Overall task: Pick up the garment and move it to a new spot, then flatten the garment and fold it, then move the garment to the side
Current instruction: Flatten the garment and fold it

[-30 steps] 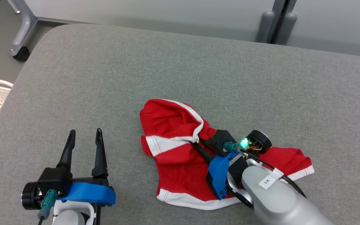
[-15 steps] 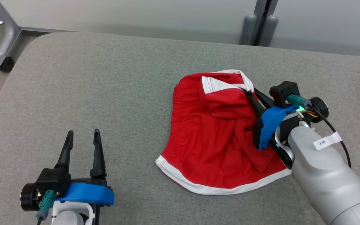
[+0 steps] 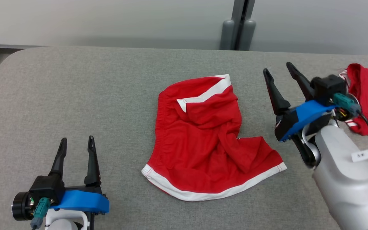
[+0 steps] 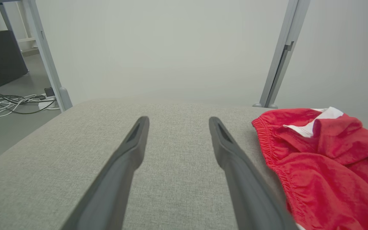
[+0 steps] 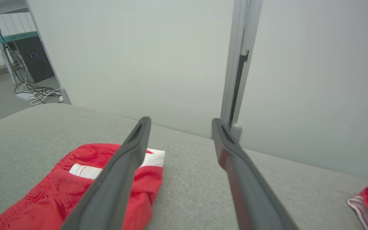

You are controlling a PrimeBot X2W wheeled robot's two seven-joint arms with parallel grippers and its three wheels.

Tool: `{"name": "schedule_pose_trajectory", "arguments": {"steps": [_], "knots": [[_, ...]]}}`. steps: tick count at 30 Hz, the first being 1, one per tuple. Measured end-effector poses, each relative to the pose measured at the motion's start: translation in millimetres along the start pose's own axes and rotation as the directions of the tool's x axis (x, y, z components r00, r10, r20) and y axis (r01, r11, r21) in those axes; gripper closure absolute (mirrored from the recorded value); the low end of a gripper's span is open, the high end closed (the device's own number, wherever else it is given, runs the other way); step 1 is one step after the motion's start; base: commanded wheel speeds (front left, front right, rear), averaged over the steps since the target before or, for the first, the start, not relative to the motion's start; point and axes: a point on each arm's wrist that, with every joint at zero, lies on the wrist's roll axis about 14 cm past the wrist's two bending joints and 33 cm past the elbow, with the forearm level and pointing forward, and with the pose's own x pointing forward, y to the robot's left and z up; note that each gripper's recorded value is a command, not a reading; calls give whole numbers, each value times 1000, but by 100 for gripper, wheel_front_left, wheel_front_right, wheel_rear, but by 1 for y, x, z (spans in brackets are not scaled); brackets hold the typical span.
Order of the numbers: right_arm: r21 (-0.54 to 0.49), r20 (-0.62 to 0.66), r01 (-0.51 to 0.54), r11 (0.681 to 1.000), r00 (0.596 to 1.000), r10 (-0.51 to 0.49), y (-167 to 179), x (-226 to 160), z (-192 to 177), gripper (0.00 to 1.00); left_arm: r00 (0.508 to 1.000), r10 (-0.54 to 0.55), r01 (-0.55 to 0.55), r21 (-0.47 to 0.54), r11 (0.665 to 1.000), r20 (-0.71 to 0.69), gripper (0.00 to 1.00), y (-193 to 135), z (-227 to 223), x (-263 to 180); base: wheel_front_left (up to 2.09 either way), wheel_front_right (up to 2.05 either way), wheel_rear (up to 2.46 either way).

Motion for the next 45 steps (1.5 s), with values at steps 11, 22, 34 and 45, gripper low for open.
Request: {"name": "schedule_pose_trajectory", "arguments": {"steps": [11, 22, 34, 45], "knots": [[13, 111, 154, 988, 982, -154, -31, -90, 6, 0, 998, -64, 64, 31, 997, 8, 0, -15, 3, 0, 0, 0, 0], [59, 63, 247, 967, 966, -250, -22, -157, -22, 0, 997, -80, 81, 55, 995, -11, 0, -15, -2, -13, 0, 0, 0], [66, -65, 221, 973, 974, -217, 7, -174, -59, 0, 996, -83, 84, 61, 995, -19, 0, -15, -4, -21, 0, 0, 0], [72, -79, 222, 972, 973, -216, 8, -174, -64, 0, 996, -81, 83, 62, 995, -27, 0, -13, -7, -21, 0, 0, 0]]}}
